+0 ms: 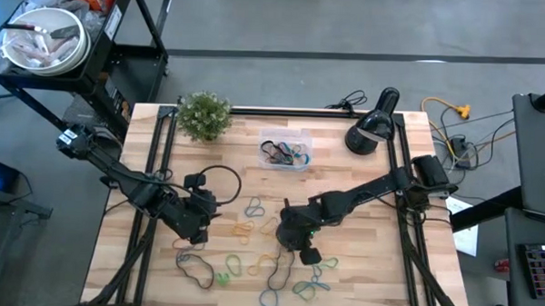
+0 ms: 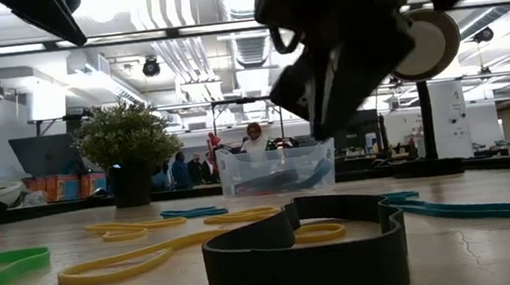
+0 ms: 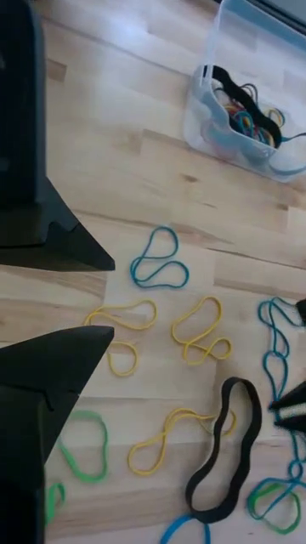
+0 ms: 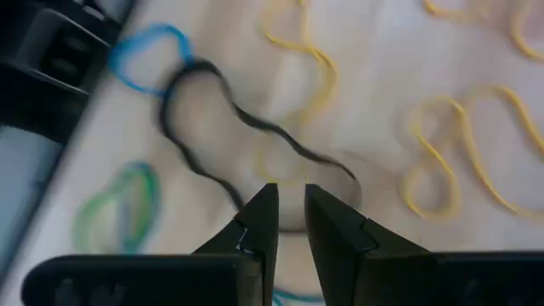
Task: Pick and place rubber bands into bin
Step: Put the black rubberband into the transparent bin
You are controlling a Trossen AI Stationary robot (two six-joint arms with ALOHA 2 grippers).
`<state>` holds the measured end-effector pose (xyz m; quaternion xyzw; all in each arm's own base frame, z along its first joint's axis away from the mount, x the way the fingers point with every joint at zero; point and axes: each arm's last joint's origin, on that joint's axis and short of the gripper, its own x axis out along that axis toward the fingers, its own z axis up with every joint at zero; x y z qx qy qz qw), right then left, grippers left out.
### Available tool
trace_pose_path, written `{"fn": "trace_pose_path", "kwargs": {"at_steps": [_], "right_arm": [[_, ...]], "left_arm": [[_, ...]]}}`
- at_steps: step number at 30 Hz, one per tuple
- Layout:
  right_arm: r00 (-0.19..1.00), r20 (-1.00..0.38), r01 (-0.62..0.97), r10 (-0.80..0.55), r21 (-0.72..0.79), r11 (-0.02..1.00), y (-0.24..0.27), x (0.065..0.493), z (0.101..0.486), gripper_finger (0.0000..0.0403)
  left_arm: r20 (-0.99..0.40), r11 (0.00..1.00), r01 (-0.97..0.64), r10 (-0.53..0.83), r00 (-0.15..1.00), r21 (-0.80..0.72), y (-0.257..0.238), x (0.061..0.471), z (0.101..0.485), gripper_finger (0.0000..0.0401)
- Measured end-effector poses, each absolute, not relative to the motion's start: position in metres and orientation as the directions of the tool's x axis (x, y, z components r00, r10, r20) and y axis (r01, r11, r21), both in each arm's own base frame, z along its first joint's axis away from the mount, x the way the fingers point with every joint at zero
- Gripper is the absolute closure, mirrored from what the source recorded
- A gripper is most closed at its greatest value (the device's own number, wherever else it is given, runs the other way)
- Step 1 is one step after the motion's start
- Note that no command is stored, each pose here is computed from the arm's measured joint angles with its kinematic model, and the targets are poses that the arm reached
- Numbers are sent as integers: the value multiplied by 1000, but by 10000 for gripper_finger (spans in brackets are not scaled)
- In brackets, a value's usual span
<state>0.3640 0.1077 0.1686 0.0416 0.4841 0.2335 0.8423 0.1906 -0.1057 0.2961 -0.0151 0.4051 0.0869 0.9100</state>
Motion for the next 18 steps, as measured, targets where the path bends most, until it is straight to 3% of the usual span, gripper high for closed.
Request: {"fn": "trace_pose_path", "kwargs": {"at_steps": [6,18], "right_arm": [[473,-832,-287,291,166,943,111,363,164,346],[415,-866,-278,277,169,946,120,364,138,346]], "left_arm": [[-742,983,-182,144,655,30,-106,190,295,303],[-739,983,-183,142,659,25,-107,191,295,303]]}}
